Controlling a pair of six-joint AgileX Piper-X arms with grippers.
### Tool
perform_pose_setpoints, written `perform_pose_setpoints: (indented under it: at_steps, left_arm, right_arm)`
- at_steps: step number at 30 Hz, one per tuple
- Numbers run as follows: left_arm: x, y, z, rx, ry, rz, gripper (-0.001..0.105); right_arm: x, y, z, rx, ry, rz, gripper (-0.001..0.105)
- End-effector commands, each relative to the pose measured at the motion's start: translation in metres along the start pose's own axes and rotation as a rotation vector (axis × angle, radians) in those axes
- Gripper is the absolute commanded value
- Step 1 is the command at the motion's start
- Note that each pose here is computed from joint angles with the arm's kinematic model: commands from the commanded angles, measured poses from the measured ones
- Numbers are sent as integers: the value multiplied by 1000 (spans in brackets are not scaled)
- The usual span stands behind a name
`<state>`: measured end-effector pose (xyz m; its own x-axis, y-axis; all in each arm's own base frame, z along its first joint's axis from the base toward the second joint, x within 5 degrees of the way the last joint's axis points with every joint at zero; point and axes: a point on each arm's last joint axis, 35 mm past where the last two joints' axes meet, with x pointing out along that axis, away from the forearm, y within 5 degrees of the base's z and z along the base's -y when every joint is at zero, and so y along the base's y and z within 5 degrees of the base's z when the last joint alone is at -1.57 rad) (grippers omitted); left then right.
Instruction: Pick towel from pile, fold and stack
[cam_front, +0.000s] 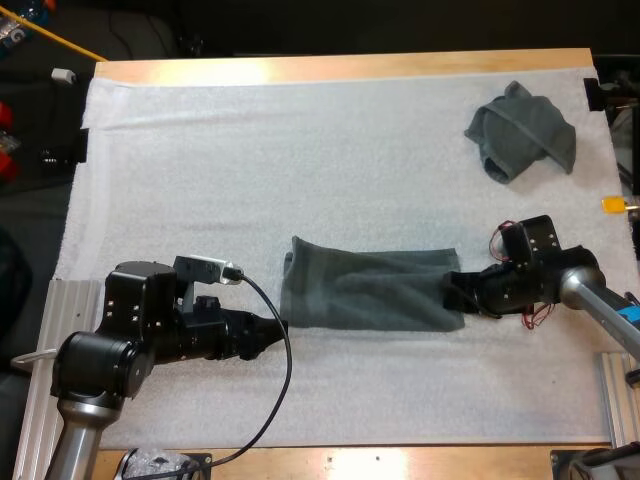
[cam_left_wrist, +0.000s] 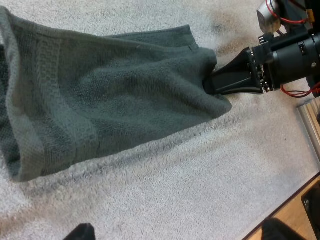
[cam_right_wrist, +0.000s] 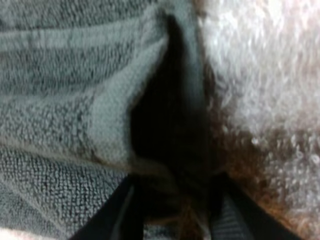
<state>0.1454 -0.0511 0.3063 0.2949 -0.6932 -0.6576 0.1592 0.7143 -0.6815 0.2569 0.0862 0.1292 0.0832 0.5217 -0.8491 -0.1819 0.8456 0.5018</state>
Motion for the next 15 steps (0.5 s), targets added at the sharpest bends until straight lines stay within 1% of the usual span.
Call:
perform_pose_setpoints:
  at_steps: [1,2,4,5,11,12,15]
  left_arm:
    - [-3,-2,-1,10,-8,1,64]
    - [-3,-2,-1,10,-8,1,64]
    - [-3,-2,-1,10,-8,1,64]
    - [-3,-2,-1,10,-8,1,64]
    - [-3,-2,-1,10,-8,1,64]
    - [-3,-2,-1,10,-8,1,64]
    - [-3,-2,-1,10,-8,1,64]
  right_arm:
    - [1,0,-2,-2,22,15,24]
    - [1,0,-2,-2,22,15,19]
    - [1,0,-2,-2,25,33,2]
    - [1,1,-2,-2,25,37,0]
    - [-9,6,-1,-24,-15,30,0]
    - [-14,8,0,-34,-36,10,0]
    - [-29,12,-1,-48,-91,-105,0]
